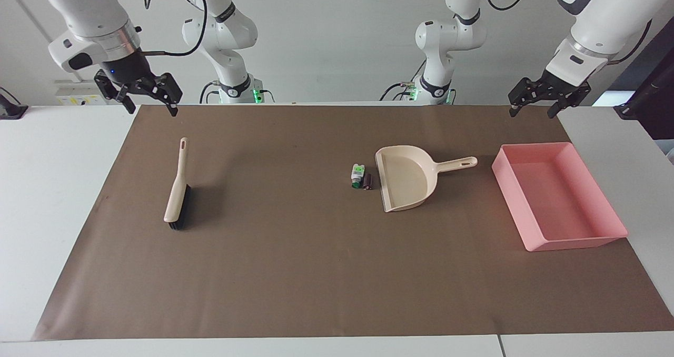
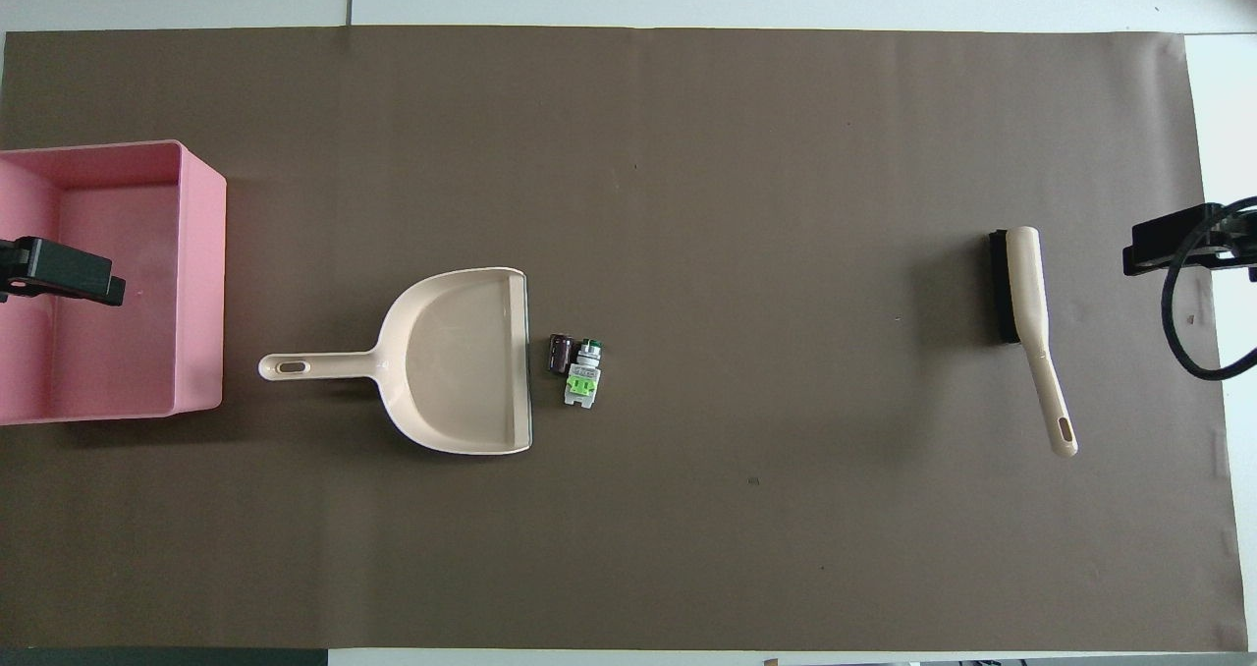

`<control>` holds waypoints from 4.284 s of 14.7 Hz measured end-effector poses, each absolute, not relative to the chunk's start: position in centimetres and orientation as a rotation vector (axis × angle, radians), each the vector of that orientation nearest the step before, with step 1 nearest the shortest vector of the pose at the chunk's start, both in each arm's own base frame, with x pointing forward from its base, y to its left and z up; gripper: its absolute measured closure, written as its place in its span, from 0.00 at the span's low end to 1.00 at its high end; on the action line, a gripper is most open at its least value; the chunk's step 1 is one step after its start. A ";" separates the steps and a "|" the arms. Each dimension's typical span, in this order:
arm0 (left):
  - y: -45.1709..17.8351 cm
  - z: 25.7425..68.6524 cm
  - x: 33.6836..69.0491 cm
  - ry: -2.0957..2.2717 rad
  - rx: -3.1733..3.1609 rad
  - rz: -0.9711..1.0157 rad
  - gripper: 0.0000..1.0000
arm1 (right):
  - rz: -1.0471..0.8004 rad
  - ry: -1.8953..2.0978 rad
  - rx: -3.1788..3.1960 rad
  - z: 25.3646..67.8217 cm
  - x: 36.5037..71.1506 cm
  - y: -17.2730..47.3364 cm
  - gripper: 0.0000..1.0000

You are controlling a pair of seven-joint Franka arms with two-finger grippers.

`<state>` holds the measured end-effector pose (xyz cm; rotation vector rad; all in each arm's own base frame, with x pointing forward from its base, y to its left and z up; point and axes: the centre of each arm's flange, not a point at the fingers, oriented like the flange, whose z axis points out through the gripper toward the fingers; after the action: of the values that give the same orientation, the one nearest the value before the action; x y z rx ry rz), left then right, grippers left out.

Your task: Clean e-waste and dump in bin

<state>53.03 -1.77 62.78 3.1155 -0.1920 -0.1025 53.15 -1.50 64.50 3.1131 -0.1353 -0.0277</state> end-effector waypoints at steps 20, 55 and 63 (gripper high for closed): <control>-3.7 60.7 53.5 -1.034 2.936 -0.071 0.01 | -0.098 -0.033 3.128 47.8 50.7 -6.5 0.00; -16.2 34.4 46.0 -2.253 2.397 -0.227 0.16 | -0.134 -0.075 3.170 33.5 45.7 -8.8 0.70; -16.2 34.5 46.0 -2.256 2.398 -0.227 0.68 | -0.164 -0.076 3.203 36.5 47.4 -7.7 0.74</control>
<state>46.03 -16.21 34.49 2.3981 -2.2556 -0.2266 47.36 -7.71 36.47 3.2034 -0.0763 -0.1645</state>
